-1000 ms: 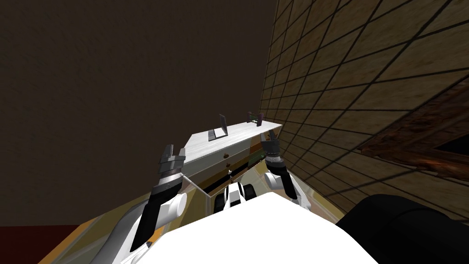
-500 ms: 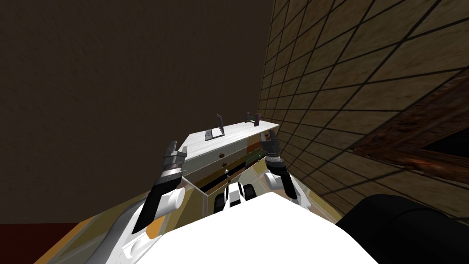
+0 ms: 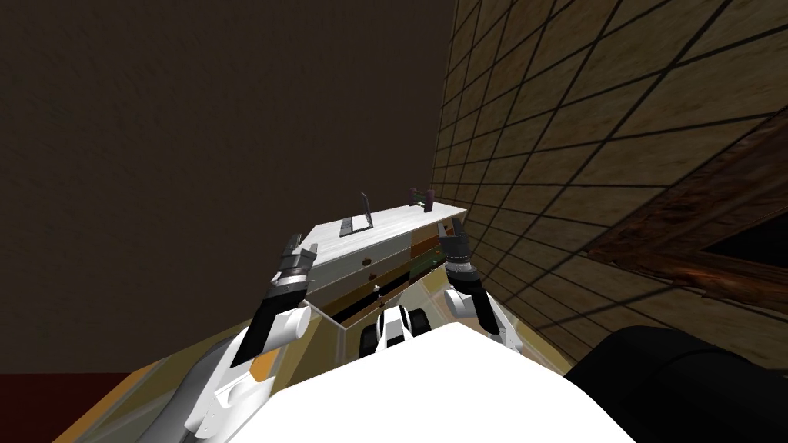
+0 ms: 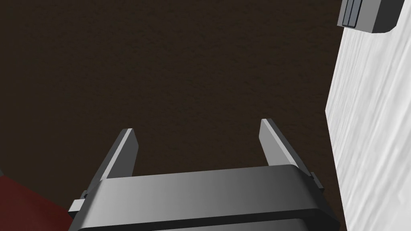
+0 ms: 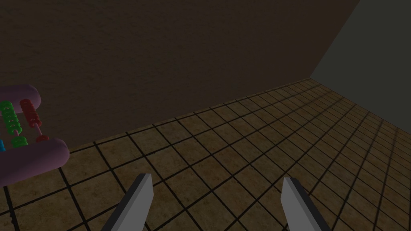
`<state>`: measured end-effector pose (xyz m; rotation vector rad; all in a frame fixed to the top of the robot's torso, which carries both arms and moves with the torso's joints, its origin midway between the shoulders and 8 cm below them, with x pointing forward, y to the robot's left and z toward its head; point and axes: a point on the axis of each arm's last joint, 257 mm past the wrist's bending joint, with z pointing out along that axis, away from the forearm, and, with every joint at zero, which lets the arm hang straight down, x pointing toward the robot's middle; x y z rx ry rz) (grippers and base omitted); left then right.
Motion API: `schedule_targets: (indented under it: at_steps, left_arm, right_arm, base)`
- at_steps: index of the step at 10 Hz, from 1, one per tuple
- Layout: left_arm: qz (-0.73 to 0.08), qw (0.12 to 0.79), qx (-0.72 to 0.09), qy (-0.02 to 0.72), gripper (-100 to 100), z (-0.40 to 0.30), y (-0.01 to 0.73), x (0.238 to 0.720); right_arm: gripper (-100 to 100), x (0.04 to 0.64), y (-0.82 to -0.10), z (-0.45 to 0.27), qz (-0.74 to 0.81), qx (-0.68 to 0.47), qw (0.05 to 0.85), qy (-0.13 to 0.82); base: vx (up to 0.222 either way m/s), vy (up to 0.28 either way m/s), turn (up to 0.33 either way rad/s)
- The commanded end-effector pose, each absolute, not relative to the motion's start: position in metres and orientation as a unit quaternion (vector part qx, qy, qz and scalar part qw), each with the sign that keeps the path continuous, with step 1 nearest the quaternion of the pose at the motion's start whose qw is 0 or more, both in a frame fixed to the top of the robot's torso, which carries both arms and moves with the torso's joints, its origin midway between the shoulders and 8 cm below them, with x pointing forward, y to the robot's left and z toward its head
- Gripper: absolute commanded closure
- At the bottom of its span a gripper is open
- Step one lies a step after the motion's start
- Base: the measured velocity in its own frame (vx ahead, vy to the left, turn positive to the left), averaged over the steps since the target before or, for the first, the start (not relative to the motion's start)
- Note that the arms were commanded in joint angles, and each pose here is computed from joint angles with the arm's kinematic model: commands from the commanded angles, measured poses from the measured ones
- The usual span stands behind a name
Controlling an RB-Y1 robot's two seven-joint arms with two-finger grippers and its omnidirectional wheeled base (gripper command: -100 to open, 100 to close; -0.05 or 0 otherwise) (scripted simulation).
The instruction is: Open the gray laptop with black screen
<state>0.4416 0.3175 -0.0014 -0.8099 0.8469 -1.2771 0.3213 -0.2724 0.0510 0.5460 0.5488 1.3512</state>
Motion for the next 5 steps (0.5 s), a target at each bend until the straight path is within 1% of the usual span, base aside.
schedule_targets:
  at_steps: [1, 5]
  left_arm:
    - [-0.562, 0.636, -0.372, 0.377, -100, -0.003, 0.322, 0.454]
    - [-0.562, 0.615, -0.399, 0.382, -100, -0.004, 0.331, 0.475]
  right_arm:
    - [0, 0.321, -0.272, 0.051, 0.609, 0.246, 0.712, 0.247]
    - [0, 0.321, -0.272, 0.051, 0.609, 0.246, 0.712, 0.247]
  base:
    - [-0.004, -0.082, 0.010]
    - [-0.002, -0.094, 0.017]
